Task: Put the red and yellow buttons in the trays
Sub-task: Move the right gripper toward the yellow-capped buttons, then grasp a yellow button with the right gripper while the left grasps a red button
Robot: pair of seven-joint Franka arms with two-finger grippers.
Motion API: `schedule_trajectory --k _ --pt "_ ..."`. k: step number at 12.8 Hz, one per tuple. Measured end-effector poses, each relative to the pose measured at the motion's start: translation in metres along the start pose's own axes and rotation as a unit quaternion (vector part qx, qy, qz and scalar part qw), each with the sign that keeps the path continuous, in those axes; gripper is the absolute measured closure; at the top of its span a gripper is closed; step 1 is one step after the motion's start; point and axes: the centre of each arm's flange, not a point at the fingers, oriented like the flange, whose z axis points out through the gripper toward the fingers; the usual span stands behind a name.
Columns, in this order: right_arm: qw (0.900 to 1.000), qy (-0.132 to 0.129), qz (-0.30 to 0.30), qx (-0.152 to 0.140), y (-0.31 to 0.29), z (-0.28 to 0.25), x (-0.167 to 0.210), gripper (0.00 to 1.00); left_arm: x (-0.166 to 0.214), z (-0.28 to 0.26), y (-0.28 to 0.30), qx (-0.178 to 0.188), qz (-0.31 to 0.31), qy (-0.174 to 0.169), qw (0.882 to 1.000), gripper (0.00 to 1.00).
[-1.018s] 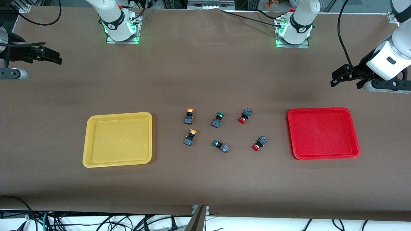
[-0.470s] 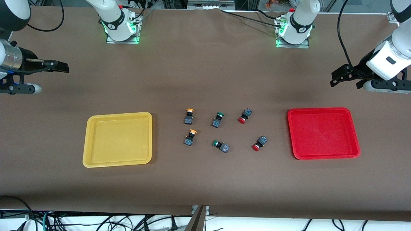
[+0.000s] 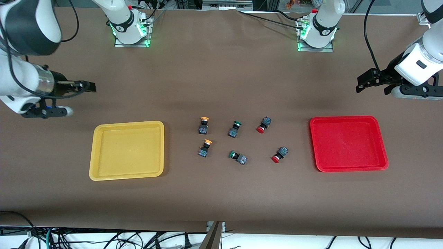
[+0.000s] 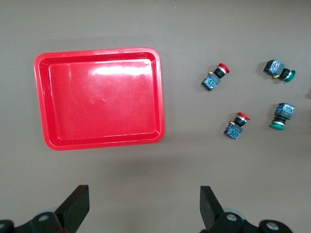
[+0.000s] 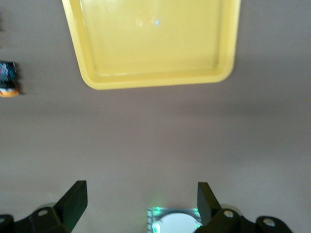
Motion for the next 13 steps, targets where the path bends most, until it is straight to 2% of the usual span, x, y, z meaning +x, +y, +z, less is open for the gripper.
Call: schedule_trajectory --k 2,7,10,13 --pt "1.000 0.007 0.015 -0.007 -0.039 0.025 0.018 0.00 0.000 -0.001 0.004 0.000 0.003 0.001 1.000 0.00" --pt "0.997 0.053 0.049 -0.008 -0.132 0.083 0.049 0.00 -0.002 0.001 0.005 0.000 0.005 -0.011 1.000 0.00" --pt "0.994 0.087 0.072 0.001 -0.196 0.110 0.050 0.00 0.001 0.026 0.010 -0.001 0.011 -0.056 0.998 0.00" --pt "0.990 0.111 0.087 0.012 -0.248 0.143 0.049 0.00 0.029 0.094 0.021 -0.010 0.023 -0.108 0.994 0.00"
